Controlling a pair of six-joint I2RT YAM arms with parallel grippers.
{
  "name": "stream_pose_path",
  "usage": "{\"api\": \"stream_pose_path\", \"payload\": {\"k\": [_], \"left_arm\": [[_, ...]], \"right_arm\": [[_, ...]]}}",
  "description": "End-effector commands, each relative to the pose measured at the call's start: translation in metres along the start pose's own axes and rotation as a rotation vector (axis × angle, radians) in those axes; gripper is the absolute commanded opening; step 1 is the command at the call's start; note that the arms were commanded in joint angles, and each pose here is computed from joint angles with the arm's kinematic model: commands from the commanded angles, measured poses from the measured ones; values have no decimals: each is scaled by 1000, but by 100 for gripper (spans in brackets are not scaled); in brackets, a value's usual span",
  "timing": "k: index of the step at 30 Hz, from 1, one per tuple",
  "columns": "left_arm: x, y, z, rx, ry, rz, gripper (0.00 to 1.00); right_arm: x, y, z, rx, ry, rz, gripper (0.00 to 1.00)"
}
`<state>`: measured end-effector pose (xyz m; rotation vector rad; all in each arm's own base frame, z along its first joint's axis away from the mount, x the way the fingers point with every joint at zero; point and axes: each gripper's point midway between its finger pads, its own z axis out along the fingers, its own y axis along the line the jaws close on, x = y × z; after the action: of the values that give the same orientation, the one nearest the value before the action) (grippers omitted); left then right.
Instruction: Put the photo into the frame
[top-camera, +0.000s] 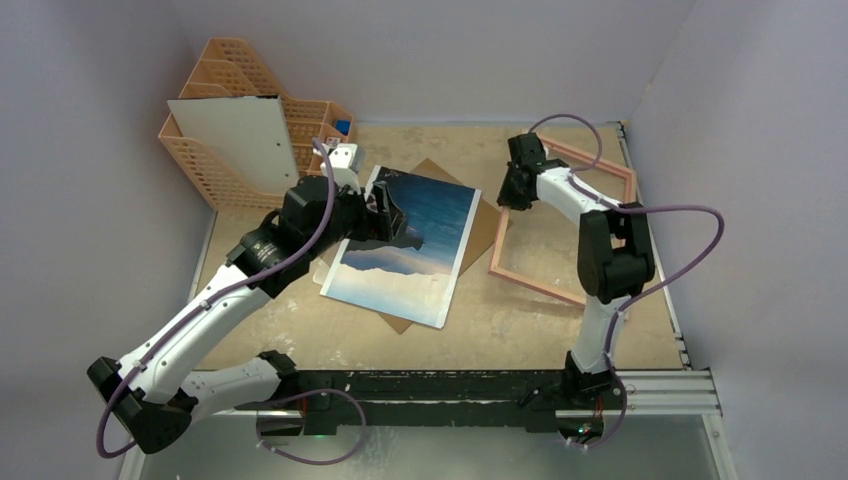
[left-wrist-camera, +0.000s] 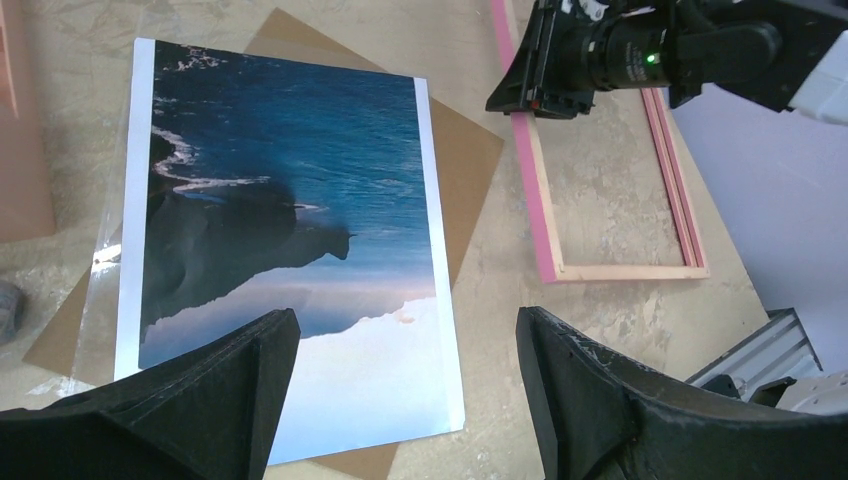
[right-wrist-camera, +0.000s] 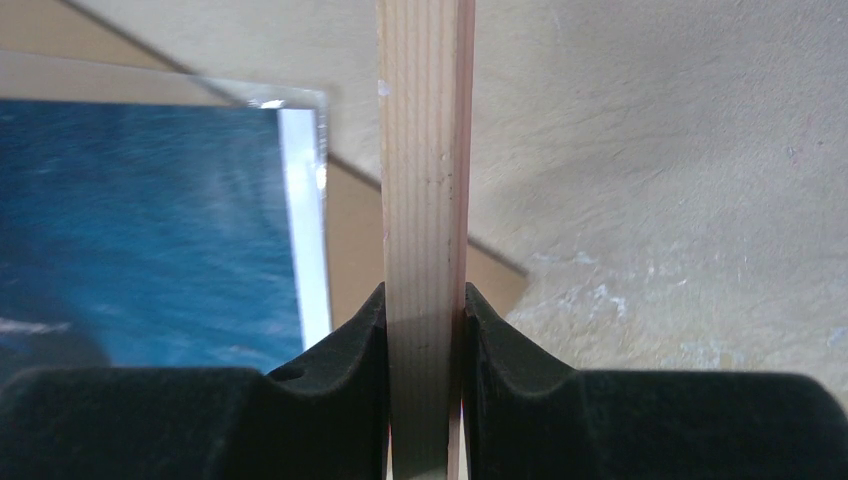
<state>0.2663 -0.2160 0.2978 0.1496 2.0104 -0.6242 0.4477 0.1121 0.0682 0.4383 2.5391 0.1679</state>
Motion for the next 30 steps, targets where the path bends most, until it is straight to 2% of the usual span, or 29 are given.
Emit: {"api": "stream_pose_path", "payload": {"k": [1,9,15,18,21,22,23,25,30], "left_arm": [[-3,1,8,-6,-11,-5,83],[11,6,15,-29,38,-6,82],[14,10,15,-51,48,-7,83],[16,12,15,-60,53,-11,82],[19,15,14,-72,58,-15,82],[22,19,13,-89,60,-22,82],[23,20,13,-95,62,-27,83],[27,25,12,-115,66,-41,83],[39,40,10,-181,67,-70,85]], "right_arm": [[-2,-17,16,85,-48,36,0],[19,-47,27,212,-11,24,0],[25,-57,22,246,-14,29,14],[22,-57,19,246,-22,36,25],[16,-54,11,233,-44,45,42],[12,-50,4,209,-58,46,52],[11,-48,1,198,-58,43,56],[9,-44,-4,178,-62,39,60],[-8,-26,-32,88,-122,38,62]]}}
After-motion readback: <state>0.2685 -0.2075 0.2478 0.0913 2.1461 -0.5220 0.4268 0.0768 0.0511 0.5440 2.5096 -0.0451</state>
